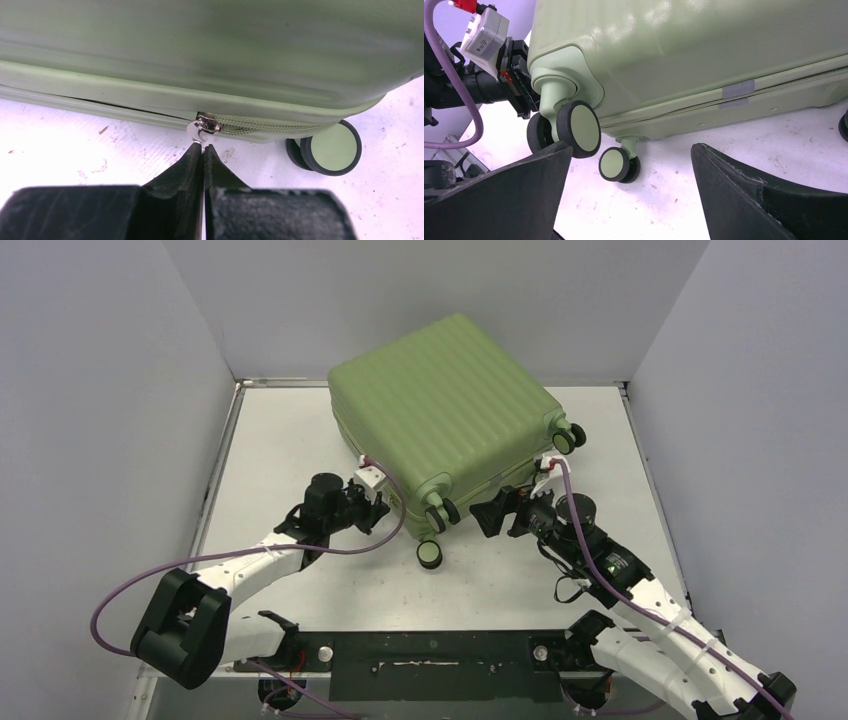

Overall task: Pack the luggage
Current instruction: Zip the luggage at the center of the board.

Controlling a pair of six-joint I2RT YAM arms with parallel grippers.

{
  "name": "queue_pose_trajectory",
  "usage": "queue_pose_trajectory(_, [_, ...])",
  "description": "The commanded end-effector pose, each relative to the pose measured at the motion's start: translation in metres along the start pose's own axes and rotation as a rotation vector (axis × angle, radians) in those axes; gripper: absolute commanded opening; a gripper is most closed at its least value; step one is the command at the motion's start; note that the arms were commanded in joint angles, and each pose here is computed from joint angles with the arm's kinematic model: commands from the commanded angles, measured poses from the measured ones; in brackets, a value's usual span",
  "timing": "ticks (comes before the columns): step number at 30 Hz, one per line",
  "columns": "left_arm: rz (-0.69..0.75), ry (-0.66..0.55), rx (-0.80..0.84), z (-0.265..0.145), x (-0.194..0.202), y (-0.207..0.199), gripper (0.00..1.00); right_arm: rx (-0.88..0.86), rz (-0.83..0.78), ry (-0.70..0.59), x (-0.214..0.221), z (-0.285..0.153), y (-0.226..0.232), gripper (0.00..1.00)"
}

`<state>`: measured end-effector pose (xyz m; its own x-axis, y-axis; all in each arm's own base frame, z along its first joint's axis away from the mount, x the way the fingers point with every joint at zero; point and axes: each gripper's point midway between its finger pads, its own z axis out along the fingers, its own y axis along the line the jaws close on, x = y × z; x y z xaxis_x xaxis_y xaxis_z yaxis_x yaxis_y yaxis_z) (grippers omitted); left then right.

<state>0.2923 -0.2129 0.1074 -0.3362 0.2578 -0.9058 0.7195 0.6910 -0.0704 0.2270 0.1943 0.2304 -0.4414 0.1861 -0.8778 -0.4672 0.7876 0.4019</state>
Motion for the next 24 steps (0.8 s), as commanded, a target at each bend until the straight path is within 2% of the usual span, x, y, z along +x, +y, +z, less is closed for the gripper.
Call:
queue_pose_trajectory(1, [0.03,-0.045,0.021,-0.007,-0.026,-0.005,0.04,-0.006,-0.018,-0.074,-0.017,-0.005,0.003,0.93])
queue_pose_trajectory(3, [0.012,-0.055,0.05,-0.012,-0.028,-0.009,0.05,-0.007,-0.02,-0.076,-0.017,-0.006,0.003,0.93])
queue_pose_trajectory(4, [-0.003,-0.073,0.081,-0.014,-0.032,-0.013,0.08,-0.007,-0.022,-0.074,-0.016,-0.006,0.002,0.93])
queue_pose_trajectory(6, [-0.034,-0.106,0.184,-0.016,-0.037,-0.026,0.37,-0.008,-0.023,-0.074,-0.015,-0.006,0.002,0.93])
queue_pose_trajectory(7, [-0.043,-0.115,0.203,-0.015,-0.037,-0.027,0.46,-0.011,-0.025,-0.075,-0.015,-0.006,0.003,0.93])
queue_pose_trajectory(10, [-0.095,-0.116,0.234,-0.009,-0.036,-0.028,0.63,-0.012,-0.032,-0.076,-0.015,-0.007,0.003,0.93])
queue_pose_trajectory(12, [-0.11,-0.115,0.25,-0.004,-0.035,-0.026,0.71,-0.009,-0.037,-0.078,-0.015,-0.009,0.002,0.93])
queue_pose_trajectory(13, [-0.113,-0.118,0.252,-0.002,-0.035,-0.025,0.8,-0.008,-0.038,-0.08,-0.015,-0.009,0.002,0.93])
queue_pose_trajectory(18, [-0.099,-0.17,0.233,0.007,-0.045,-0.014,0.82,-0.007,-0.041,-0.082,-0.015,-0.01,0.001,0.93])
queue_pose_trajectory(24, [-0.092,-0.233,0.233,0.015,-0.061,-0.009,0.71,-0.006,-0.041,-0.087,-0.015,-0.012,0.0,0.93])
